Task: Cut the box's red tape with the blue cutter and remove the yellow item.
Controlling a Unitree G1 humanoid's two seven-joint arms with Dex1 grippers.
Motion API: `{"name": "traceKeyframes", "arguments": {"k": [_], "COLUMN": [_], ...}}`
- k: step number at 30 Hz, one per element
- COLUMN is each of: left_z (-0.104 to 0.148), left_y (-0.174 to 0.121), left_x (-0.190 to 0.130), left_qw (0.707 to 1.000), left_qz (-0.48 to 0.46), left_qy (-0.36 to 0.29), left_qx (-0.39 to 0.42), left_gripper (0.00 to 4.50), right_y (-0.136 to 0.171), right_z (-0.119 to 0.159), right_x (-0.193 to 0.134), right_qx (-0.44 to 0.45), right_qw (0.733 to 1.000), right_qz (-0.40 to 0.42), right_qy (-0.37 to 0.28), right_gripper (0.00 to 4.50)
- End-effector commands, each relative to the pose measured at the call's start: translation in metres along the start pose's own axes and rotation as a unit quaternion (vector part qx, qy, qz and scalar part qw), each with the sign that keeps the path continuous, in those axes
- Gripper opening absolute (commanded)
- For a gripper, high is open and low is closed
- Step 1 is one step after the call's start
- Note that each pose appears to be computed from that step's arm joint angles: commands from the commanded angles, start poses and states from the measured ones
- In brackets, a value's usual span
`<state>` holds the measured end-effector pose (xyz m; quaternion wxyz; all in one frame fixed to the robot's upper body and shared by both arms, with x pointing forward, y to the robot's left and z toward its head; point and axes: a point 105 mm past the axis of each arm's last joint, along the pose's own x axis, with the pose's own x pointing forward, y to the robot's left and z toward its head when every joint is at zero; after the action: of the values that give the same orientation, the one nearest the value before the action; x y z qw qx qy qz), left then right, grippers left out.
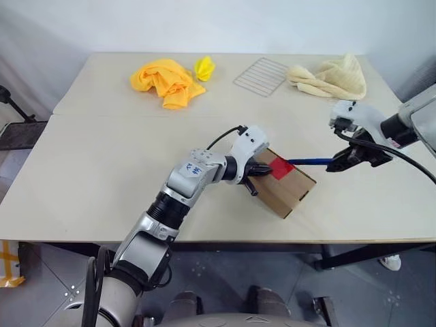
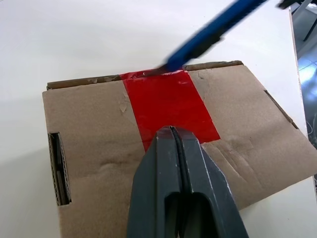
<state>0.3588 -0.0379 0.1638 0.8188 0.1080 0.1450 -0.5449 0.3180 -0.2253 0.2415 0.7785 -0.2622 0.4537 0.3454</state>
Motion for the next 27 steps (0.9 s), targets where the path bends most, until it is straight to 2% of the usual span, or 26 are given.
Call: {"name": "traceKeyframes", "arguments": {"k": [1,10,15,23,27], "left_z": [-0.028,-0.029,-0.029,-0.034,-0.032], "left_y": [0.012,0.015,0.018,0.019,0.019], "left_x": [0.001,0.001,0.000,0.000,0.002], "left_qw": [0.998,0.998,0.998,0.997,0.997], "left_qz": [0.032,0.039,0.041,0.036,0.029], "left_qy": [0.049,0.048,0.049,0.064,0.066], "left_qx": [-0.023,-0.026,-0.027,-0.017,-0.012], "left_gripper": [0.00,0.00,0.00,0.00,0.00], "right_y": [0.006,0.010,0.012,0.005,-0.006], "right_z": [-0.005,-0.023,-0.026,-0.020,-0.024], "right_x": [-0.006,-0.018,-0.031,-0.083,-0.088], "right_qx": [-0.012,-0.015,-0.002,0.040,0.074], "right_qw": [1.000,0.999,1.000,0.985,0.968], "right_qz": [0.012,0.013,0.004,-0.072,-0.123], "right_qy": [0.012,0.033,0.011,-0.149,-0.208], "right_gripper": [0.16,0.16,0.16,0.16,0.16]}}
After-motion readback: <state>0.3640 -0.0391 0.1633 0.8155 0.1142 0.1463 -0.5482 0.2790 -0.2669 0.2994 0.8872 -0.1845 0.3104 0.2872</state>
